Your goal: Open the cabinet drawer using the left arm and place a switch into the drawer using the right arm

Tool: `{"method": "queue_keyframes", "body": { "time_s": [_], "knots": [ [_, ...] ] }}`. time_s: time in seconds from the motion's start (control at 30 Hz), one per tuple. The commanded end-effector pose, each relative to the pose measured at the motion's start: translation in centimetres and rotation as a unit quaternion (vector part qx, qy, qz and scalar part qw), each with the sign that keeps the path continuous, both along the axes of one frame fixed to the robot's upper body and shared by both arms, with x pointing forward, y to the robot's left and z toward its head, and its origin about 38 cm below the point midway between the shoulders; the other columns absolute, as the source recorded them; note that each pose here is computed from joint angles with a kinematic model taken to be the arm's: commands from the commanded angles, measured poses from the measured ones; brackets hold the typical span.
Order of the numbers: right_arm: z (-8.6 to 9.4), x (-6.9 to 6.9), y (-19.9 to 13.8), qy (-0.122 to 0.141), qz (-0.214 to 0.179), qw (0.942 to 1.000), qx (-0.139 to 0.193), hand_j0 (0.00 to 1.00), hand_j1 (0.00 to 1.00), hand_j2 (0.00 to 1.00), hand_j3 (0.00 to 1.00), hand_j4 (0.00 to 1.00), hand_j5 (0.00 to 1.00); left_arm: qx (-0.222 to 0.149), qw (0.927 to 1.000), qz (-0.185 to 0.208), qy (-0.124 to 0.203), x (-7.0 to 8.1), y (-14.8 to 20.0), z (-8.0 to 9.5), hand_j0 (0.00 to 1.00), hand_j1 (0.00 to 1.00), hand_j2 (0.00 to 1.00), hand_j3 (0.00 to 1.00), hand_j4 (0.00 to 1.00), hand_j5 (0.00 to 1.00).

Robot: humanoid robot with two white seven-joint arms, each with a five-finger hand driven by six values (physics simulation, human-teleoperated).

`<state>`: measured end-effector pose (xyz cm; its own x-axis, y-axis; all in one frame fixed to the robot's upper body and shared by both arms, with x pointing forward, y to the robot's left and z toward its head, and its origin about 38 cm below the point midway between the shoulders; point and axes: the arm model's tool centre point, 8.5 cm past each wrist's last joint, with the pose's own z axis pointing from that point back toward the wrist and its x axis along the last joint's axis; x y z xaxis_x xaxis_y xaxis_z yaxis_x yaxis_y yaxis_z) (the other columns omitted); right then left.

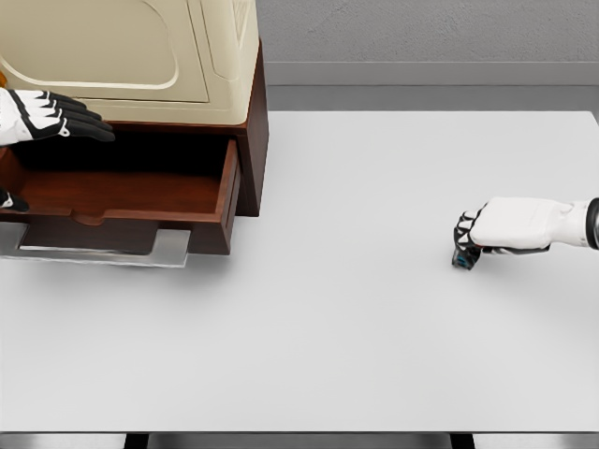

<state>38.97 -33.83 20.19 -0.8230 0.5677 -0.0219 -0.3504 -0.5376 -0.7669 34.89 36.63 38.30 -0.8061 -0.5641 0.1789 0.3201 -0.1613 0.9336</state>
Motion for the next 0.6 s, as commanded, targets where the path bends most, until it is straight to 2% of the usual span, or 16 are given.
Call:
{"method": "queue_keyframes", "body": {
  "time_s": [0.0, 0.4, 0.57],
  "knots": [
    [0.2, 0.1, -0.1, -0.001, -0.002, 1.0, 0.002, 0.4, 0.4, 0.4, 0.4, 0.4, 0.4, -0.003, 1.0, 0.002, 0.0, 0.0, 0.0, 0.1, 1.0, 1.0, 1.0, 1.0, 1.0, 1.0],
    [2.2, 1.0, 1.4, -0.023, 0.011, 0.9993, 0.026, 0.4, 0.4, 0.4, 0.4, 0.4, 0.4, -0.003, 1.0, 0.002, 0.0, 0.0, 0.0, 0.1, 1.0, 1.0, 1.0, 1.0, 1.0, 1.0],
    [2.3, 1.1, 1.5, -0.026, 0.011, 0.9993, 0.026, 0.3, 0.3, 0.3, 0.3, 0.3, 0.3, -0.002, 1.0, 0.002, 0.0, 0.0, 0.0, 0.1, 1.0, 1.0, 1.0, 1.0, 1.0, 1.0]
  ]
}}
